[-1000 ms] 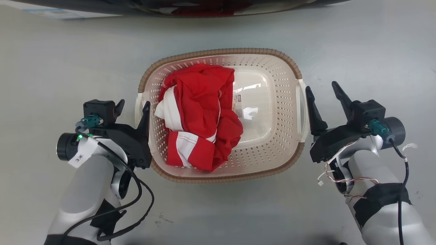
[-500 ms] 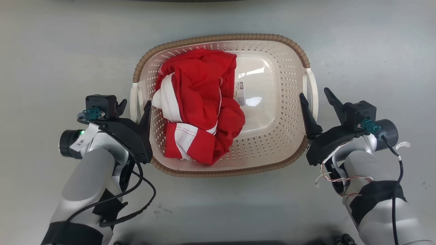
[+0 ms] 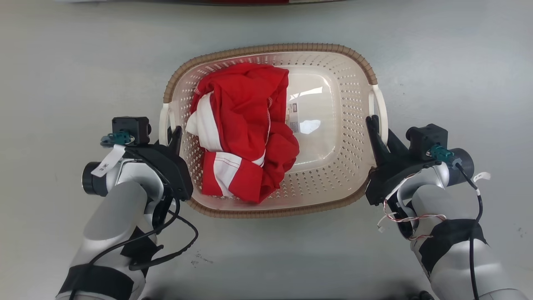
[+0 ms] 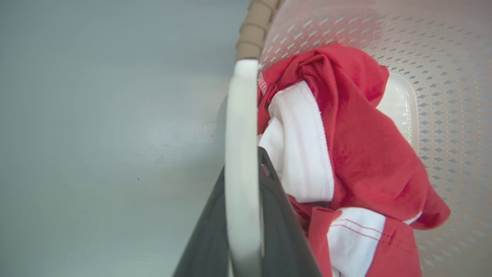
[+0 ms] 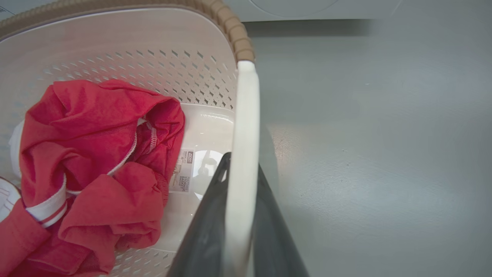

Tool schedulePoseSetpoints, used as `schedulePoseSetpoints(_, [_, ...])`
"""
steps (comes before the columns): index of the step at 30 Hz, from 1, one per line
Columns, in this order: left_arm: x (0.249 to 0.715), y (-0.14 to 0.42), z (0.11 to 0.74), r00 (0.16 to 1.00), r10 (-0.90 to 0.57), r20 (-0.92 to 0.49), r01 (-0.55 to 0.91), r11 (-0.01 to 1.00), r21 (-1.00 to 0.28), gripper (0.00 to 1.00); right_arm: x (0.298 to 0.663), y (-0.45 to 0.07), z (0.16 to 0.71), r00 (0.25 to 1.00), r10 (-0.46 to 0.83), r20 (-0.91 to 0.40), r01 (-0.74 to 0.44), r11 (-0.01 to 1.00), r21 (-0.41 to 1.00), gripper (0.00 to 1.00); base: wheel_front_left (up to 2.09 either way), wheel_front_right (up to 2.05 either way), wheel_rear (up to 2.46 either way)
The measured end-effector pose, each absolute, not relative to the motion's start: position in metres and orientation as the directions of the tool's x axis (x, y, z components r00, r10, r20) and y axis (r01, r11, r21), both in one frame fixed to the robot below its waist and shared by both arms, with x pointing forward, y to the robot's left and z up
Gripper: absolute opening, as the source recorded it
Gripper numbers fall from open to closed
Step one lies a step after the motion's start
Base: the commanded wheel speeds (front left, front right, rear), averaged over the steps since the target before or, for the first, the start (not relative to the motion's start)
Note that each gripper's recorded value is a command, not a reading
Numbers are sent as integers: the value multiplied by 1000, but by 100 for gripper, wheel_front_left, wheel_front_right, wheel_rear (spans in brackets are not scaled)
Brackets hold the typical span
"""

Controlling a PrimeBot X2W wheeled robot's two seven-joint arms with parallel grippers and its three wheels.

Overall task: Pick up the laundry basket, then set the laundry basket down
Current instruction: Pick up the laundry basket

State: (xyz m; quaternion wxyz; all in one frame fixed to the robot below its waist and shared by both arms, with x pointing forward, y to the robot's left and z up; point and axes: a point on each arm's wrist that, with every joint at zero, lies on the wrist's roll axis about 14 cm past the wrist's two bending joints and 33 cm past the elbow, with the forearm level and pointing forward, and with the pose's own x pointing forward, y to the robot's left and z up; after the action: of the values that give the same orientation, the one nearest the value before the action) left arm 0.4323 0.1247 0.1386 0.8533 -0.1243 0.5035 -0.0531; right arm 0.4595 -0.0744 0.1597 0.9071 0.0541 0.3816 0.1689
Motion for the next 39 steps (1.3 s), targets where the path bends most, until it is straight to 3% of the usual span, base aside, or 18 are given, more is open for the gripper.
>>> schedulePoseSetpoints(21, [435, 115, 188, 496, -237, -835, -23, 958, -286, 0, 450, -83, 191, 614, 314, -724, -240, 948, 208, 0, 0, 0, 0])
schedulePoseSetpoints(39, [416, 115, 242, 479, -243, -844, -60, 950, -308, 0, 437, -84, 244, 595, 313, -740, -290, 943, 166, 0, 0, 0, 0])
